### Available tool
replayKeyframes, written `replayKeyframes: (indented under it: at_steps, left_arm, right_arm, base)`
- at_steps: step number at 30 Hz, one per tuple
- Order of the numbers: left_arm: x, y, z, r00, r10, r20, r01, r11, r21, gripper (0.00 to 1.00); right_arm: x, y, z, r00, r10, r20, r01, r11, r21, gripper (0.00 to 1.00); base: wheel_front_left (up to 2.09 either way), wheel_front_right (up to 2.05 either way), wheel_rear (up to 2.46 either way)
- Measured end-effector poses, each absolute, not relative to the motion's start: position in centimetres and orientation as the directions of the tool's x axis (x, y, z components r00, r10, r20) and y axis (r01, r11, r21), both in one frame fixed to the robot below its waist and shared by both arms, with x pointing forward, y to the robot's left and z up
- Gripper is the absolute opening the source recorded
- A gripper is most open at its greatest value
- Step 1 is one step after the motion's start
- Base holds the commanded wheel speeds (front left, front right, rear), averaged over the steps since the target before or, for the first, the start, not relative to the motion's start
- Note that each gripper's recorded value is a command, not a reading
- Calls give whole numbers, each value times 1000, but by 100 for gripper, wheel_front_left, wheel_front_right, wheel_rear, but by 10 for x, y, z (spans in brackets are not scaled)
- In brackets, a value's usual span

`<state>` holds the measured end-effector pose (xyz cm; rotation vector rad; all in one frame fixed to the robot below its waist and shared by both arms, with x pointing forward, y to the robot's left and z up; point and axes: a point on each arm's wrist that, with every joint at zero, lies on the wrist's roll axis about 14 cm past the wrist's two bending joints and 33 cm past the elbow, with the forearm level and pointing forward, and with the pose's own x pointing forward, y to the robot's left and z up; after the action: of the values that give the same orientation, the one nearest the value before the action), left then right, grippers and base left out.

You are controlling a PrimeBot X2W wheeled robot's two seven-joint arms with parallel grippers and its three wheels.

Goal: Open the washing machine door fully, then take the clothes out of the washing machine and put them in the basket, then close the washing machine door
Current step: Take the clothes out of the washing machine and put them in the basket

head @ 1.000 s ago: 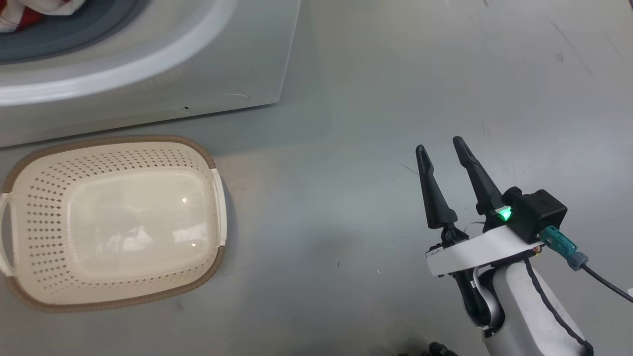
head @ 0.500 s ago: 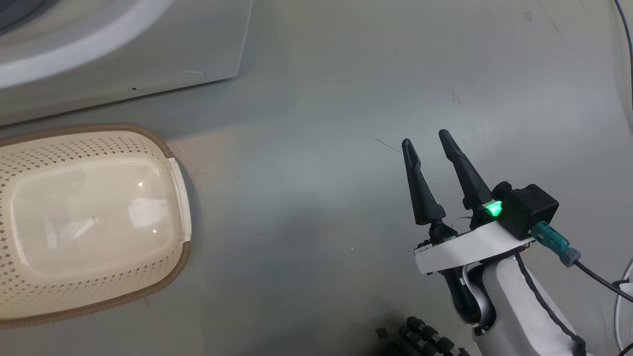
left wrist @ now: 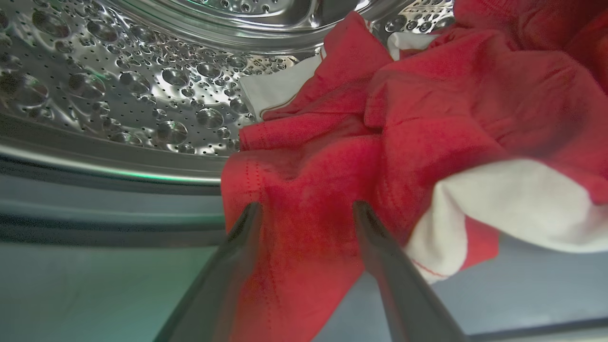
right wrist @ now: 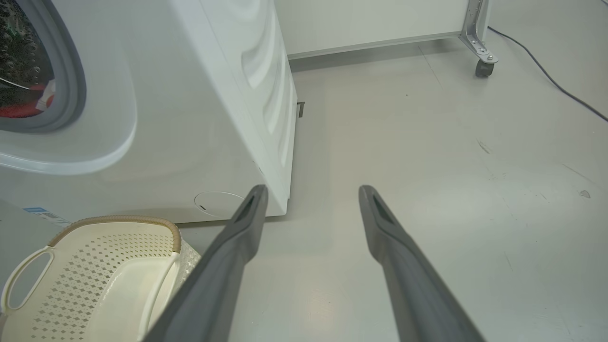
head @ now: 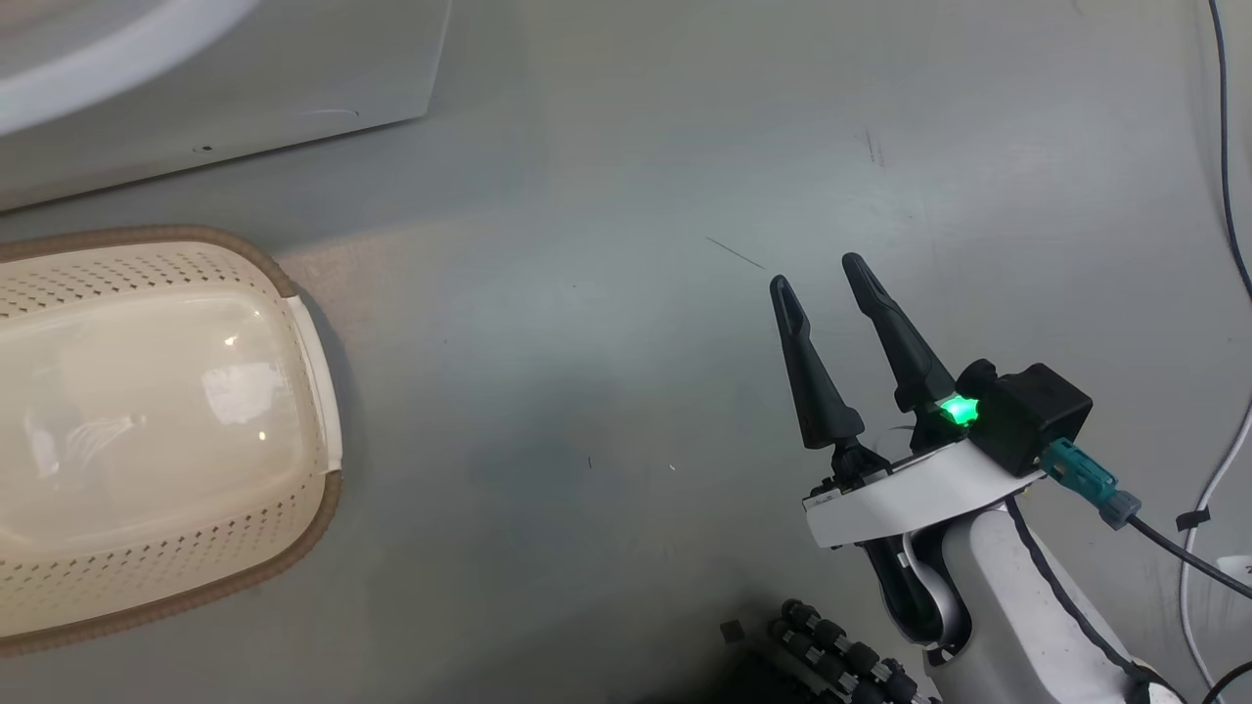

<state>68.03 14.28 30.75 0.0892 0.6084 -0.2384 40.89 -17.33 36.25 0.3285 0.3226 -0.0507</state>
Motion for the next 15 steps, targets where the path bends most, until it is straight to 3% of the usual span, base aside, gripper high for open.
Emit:
replayKeyframes:
  at_steps: [15]
  left_arm:
    - [687,145,288,763,-158,-627,222,975,24,100]
  right_arm:
    - [414,-170,360,947,10,-322,96,946,311,100]
  base:
    - [0,0,0]
